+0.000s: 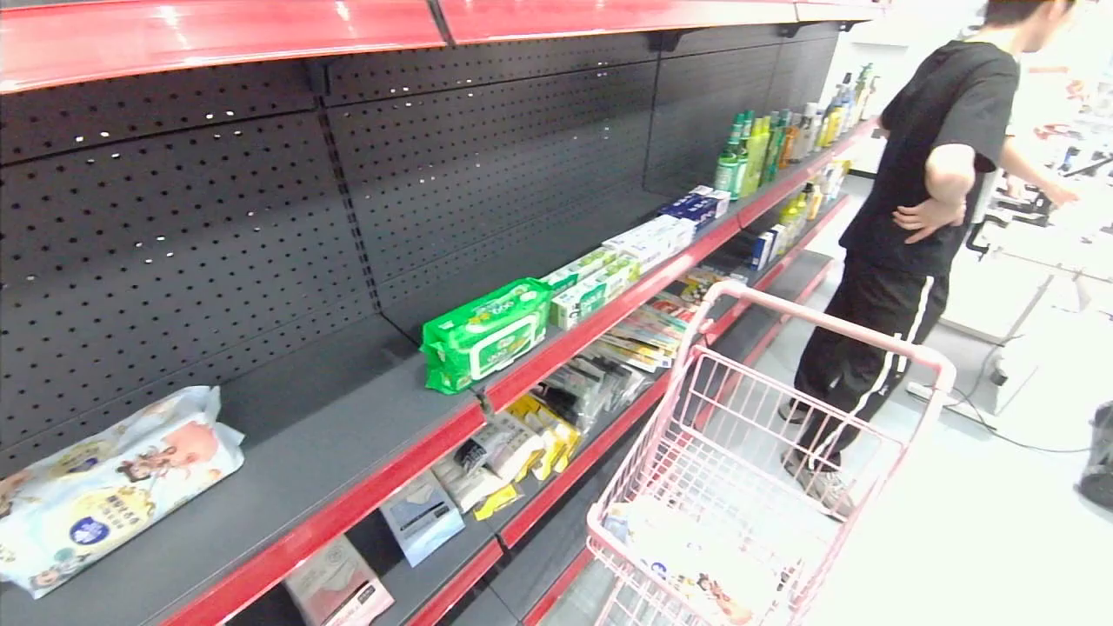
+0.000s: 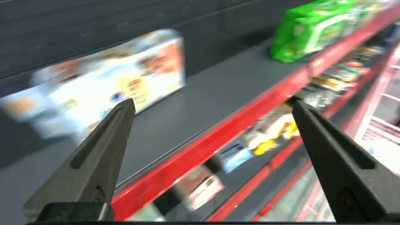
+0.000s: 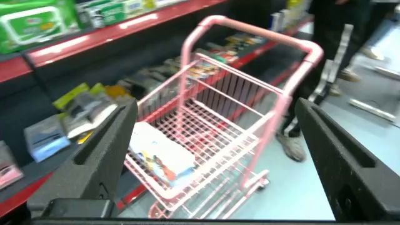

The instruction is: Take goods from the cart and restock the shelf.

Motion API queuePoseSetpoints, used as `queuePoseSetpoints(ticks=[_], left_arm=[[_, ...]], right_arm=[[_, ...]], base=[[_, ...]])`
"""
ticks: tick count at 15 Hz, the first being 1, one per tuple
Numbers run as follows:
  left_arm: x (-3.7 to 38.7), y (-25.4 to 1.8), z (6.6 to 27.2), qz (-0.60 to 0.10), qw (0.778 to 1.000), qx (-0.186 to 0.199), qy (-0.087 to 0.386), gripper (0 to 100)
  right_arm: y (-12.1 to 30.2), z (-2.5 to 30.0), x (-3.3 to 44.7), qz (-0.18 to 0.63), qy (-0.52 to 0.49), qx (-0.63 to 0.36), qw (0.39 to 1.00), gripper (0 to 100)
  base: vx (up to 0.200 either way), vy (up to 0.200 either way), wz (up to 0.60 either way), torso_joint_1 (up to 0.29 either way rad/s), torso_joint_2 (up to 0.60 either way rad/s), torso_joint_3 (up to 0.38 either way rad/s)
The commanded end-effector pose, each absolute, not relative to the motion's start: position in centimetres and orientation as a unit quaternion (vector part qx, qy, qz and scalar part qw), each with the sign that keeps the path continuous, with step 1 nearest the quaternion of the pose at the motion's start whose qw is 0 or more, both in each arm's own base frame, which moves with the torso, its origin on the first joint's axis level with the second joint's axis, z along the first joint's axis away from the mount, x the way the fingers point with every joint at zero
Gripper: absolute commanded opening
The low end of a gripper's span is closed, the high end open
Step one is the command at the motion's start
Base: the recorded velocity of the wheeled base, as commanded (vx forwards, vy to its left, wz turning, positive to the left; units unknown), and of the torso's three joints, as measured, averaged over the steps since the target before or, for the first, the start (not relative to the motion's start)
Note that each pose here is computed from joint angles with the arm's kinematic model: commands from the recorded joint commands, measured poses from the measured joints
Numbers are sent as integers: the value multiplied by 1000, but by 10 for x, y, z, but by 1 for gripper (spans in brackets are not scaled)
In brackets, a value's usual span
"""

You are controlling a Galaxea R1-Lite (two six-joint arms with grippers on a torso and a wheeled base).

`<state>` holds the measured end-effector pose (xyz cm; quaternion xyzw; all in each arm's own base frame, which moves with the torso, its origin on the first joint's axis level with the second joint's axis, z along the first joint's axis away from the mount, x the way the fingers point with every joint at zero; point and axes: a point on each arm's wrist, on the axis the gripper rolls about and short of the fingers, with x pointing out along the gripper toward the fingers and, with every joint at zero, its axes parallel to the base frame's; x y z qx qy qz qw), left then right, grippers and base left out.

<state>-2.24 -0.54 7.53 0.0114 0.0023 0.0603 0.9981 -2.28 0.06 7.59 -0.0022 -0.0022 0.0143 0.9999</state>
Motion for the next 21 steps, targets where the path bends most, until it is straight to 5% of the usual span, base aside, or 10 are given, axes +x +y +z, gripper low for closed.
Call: queuePoseSetpoints(ticks=[1, 7, 9, 10, 11, 12, 14, 21], left_arm=[[-22, -5, 75, 61, 998, 11, 3, 100], [-22, -5, 75, 61, 998, 10, 3, 100], [-22, -5, 75, 61, 998, 11, 2, 100], [-22, -5, 75, 61, 998, 11, 3, 100], [-22, -5, 75, 61, 998, 11, 2, 100], [-22, -5, 75, 61, 998, 11, 2, 100], [-22, -5, 75, 61, 998, 11, 2, 100], [-22, -5, 75, 60, 998, 11, 2, 100]], right_arm=[[1, 76, -23, 15, -2, -2, 1000, 100], [1, 84, -21, 21, 1, 1, 1000, 100], [1, 229, 24, 16, 1, 132, 991, 100], [1, 277, 45, 20, -20, 173, 985, 100], [1, 288, 80, 8, 16, 124, 992, 100], [0, 268, 96, -15, 69, 33, 997, 100], [-3, 236, 150, -11, 178, 5, 984, 100], [82, 102, 266, 217, 462, -108, 853, 100]], base=[[0, 0, -600, 2, 2, 2], [0, 0, 0, 0, 0, 0], [0, 0, 0, 0, 0, 0], [0, 0, 0, 0, 0, 0], [0, 0, 0, 0, 0, 0], [0, 0, 0, 0, 0, 0], [0, 0, 0, 0, 0, 0], [0, 0, 0, 0, 0, 0]])
